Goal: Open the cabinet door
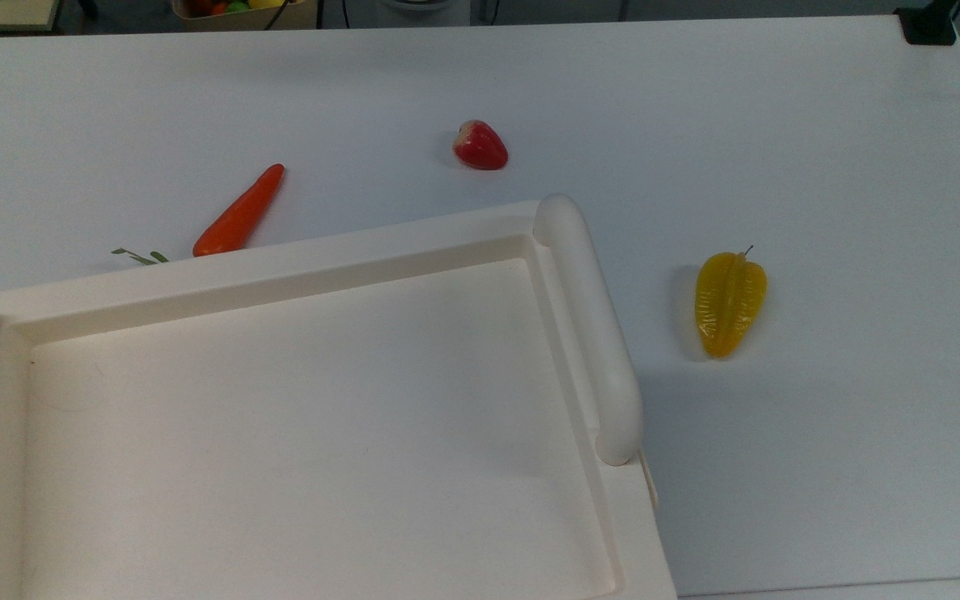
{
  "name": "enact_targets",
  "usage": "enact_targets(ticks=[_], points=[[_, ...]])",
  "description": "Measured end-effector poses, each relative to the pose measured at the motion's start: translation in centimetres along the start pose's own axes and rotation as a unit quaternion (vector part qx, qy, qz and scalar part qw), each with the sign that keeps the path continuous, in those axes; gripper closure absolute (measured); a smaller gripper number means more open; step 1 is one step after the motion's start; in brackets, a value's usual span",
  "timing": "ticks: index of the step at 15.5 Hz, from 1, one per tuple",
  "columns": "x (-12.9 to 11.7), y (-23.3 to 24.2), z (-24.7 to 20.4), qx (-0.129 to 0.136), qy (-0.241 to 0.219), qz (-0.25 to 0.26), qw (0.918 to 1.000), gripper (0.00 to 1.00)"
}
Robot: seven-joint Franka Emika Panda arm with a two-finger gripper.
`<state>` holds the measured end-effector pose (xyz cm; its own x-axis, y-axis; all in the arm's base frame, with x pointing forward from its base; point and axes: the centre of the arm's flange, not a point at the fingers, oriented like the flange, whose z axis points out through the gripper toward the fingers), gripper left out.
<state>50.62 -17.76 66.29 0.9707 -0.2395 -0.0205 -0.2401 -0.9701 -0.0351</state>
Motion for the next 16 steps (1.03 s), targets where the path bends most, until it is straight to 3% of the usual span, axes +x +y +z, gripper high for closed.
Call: enact_targets(ticks=[16], points=[[-0.06, -0.21, -0.12, 0.000, 0.001, -0.002, 1.0000, 0.00]])
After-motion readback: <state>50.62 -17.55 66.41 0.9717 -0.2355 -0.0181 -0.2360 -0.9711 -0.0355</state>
